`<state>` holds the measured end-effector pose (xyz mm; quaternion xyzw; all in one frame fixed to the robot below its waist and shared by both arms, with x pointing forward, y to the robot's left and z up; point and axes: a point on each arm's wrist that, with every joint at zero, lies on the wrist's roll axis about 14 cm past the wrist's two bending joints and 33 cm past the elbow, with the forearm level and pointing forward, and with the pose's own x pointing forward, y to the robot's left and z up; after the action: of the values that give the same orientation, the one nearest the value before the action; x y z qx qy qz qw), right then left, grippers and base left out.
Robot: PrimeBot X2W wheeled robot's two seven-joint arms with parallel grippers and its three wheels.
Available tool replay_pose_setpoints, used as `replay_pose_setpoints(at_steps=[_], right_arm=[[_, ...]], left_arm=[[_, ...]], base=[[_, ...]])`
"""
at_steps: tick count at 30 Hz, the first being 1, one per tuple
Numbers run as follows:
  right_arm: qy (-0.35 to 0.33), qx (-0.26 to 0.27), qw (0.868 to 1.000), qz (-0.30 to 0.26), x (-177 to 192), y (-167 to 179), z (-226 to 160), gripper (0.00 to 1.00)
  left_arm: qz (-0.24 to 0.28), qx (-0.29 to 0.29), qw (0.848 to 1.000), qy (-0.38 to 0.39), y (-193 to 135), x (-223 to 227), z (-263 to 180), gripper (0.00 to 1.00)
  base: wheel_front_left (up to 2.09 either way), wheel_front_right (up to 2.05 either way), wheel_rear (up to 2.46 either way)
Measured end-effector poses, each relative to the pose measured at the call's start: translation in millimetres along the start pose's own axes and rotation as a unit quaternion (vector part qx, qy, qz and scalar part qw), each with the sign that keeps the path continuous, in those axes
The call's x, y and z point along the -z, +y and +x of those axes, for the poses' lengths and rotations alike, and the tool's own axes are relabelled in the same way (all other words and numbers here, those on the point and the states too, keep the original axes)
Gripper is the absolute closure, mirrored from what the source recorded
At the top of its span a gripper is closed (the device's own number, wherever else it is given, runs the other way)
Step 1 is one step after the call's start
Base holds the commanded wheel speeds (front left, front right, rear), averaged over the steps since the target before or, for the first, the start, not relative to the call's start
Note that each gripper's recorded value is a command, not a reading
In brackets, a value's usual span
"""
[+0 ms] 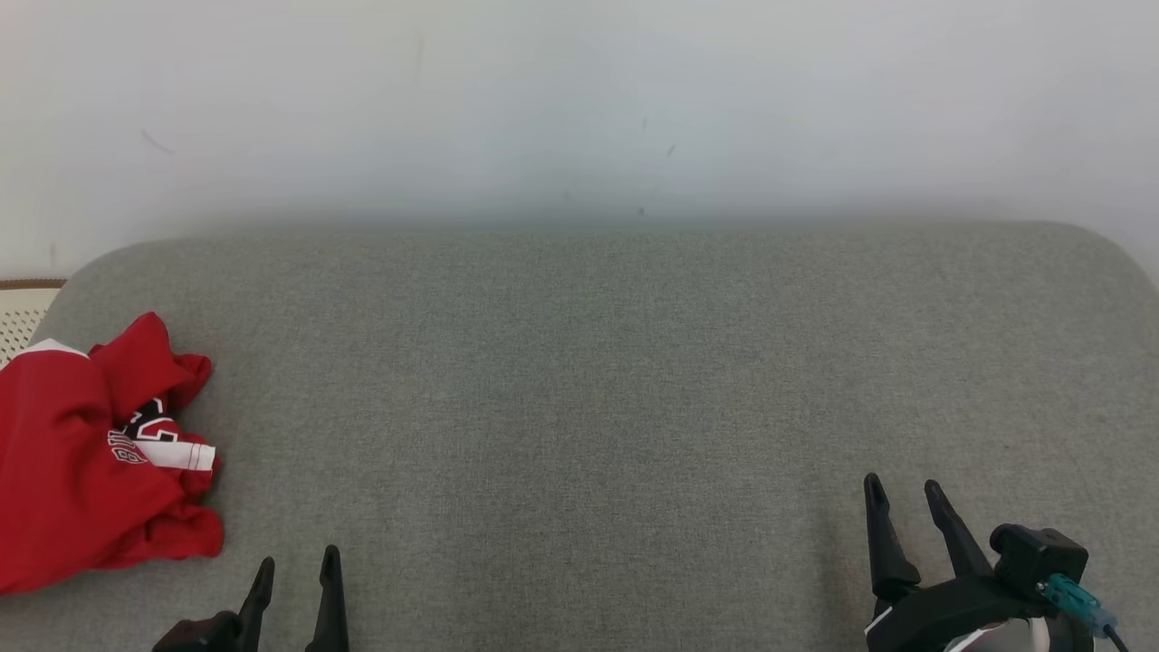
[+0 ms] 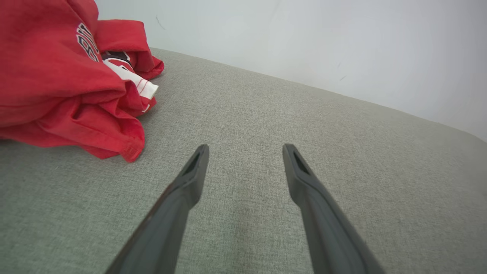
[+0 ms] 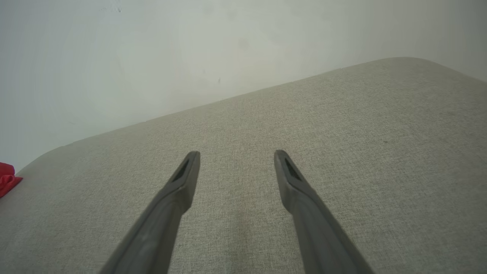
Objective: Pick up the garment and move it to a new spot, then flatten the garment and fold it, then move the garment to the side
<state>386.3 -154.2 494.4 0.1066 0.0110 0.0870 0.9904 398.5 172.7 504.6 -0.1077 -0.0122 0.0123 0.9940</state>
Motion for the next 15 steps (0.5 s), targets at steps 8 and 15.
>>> replay_pose_setpoints(at_steps=[8,15], right_arm=[[-0.014,-0.004,0.999,-0.043,-8,0,-1,0.00],[-0.036,-0.005,0.997,-0.068,-19,2,-1,0.00]], left_arm=[[0.041,-0.001,0.999,-0.012,0,-4,-2,0.00],[0.071,-0.001,0.997,-0.030,-2,-12,1,0.00]], base=[[0.00,0.00,0.00],[0.00,0.00,0.00]])
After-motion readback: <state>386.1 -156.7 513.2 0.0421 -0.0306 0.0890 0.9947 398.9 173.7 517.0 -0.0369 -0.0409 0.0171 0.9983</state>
